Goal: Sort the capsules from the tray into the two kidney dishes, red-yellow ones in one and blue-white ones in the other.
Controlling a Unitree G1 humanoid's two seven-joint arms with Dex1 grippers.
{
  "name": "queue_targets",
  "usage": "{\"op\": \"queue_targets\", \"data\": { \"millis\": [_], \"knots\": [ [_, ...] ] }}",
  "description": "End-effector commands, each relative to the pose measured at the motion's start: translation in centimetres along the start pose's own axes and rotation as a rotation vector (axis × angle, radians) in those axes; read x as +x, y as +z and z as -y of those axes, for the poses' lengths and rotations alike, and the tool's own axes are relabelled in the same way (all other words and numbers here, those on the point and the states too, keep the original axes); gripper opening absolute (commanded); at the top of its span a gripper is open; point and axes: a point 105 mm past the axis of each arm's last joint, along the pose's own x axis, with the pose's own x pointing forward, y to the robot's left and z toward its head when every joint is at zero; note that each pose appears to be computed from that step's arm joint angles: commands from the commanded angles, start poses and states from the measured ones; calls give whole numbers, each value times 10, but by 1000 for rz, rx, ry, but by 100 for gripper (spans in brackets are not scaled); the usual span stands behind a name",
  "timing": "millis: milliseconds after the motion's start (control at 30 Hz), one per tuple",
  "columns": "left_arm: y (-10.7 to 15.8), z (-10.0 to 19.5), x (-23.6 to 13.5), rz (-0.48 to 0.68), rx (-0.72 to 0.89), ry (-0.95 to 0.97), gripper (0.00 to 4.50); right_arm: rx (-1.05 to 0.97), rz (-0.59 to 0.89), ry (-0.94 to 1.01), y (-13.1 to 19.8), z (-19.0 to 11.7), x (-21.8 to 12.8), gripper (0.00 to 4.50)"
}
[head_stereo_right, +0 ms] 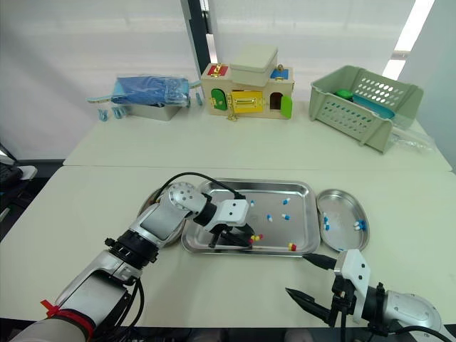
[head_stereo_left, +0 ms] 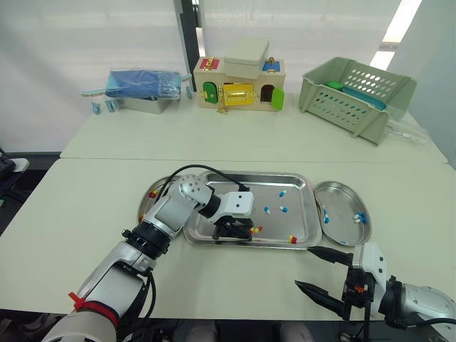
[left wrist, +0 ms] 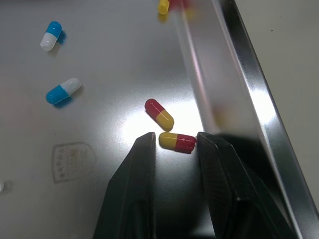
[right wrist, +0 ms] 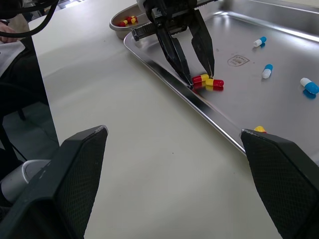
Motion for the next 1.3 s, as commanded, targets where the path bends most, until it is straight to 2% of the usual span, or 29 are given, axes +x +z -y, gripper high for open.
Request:
{"op": "queue_targets", "data": {
  "millis": [33,67,200,500,733,900,1067,1300],
  "knots": [
    [-1,5,3,-9,8,-18,131,-32,30,16,11,-4,2,450],
    [-1,5,3,-6,7,-21,131,-32,30,17,11,-4,2,450],
    [0,5,4,-5,8,-14,49,-32,28,16,11,-3,2,450],
    [-1,0,0,-10,3,11,49,-28,24,17,5,-3,1,450],
    [20,-10,-40,56,-28,128,49,-26,27,29,3,-8,0,450],
    [25,-5,-72,73,-83,227,49,-45,24,65,3,-13,0,450],
    [0,5,-123,44,-261,478,49,-111,33,117,8,-15,5,450],
    [-30,18,-171,-24,-444,802,49,-141,28,171,9,-12,9,450]
  ]
}}
